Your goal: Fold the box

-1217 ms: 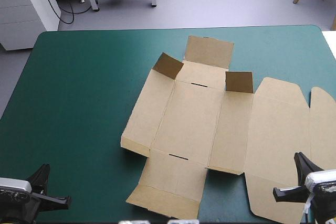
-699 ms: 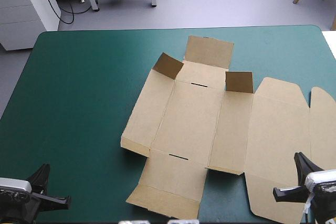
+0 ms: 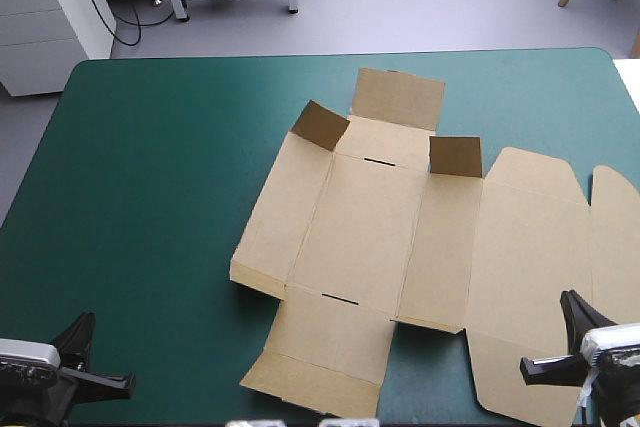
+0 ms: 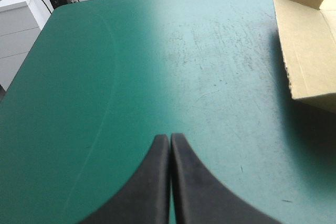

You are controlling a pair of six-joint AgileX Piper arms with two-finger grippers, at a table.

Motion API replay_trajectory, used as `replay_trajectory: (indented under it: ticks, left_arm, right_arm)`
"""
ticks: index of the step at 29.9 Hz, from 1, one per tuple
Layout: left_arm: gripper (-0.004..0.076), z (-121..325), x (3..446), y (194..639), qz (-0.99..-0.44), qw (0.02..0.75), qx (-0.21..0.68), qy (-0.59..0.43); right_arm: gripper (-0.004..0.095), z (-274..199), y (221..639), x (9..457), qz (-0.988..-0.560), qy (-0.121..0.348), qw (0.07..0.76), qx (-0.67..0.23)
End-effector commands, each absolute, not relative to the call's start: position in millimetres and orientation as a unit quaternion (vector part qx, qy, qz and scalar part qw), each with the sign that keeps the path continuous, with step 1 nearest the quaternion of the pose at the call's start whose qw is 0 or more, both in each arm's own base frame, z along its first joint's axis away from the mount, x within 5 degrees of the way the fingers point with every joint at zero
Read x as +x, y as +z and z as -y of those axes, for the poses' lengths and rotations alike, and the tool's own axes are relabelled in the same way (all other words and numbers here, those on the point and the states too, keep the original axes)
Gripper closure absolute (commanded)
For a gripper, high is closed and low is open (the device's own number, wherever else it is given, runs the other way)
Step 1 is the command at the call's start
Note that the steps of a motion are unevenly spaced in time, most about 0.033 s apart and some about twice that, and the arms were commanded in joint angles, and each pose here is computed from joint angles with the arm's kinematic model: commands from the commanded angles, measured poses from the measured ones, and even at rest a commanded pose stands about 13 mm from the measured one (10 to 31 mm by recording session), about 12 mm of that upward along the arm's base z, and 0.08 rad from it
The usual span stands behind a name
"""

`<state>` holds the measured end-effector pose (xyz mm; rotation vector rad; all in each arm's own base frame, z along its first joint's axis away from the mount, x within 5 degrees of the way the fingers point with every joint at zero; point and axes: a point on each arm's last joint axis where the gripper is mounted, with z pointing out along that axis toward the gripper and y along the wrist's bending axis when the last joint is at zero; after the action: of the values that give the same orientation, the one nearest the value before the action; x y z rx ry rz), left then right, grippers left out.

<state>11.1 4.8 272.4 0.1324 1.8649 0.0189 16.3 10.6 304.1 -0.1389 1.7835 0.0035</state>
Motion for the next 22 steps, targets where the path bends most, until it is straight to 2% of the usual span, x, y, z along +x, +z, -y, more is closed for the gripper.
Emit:
replay_trajectory:
  ticks: [1, 4, 7, 10, 12, 15, 17, 22]
  left_arm:
    - [0.0734, -4.6, 8.9, 285.2, -0.77, 0.635, 0.055, -0.001]
    - [0.0734, -4.6, 8.9, 285.2, -0.77, 0.635, 0.055, -0.001]
    - [0.0734, -4.6, 8.9, 285.2, -0.77, 0.635, 0.055, -0.001]
    - [0.0734, -4.6, 8.9, 285.2, -0.77, 0.635, 0.055, -0.001]
    - [0.0734, -4.6, 8.9, 285.2, -0.77, 0.635, 0.055, -0.001]
    - [0.0734, -4.6, 8.9, 285.2, -0.77, 0.635, 0.055, -0.001]
    - [0.0734, -4.6, 8.9, 285.2, -0.77, 0.635, 0.055, -0.001]
    - [0.0734, -4.6, 8.9, 285.2, -0.77, 0.635, 0.055, -0.001]
  right_arm:
    - [0.0927, -9.5, 317.5, 18.5, -0.751, -0.005, 0.658, -0.053]
    - [0.0895, -9.8, 317.3, 18.5, -0.752, -0.005, 0.657, -0.056]
    - [0.0757, -9.8, 317.3, 18.5, -0.752, -0.005, 0.657, -0.056]
    - [0.0524, -9.8, 317.3, 18.5, -0.752, -0.005, 0.657, -0.056]
    - [0.0334, -9.8, 317.3, 18.5, -0.752, -0.005, 0.657, -0.056]
    - [0.0143, -9.8, 317.3, 18.5, -0.752, -0.005, 0.657, -0.056]
    - [0.0087, -9.8, 317.3, 18.5, -0.752, -0.005, 0.657, -0.056]
    - [0.0084, -9.8, 317.3, 18.5, -0.752, -0.005, 0.657, -0.056]
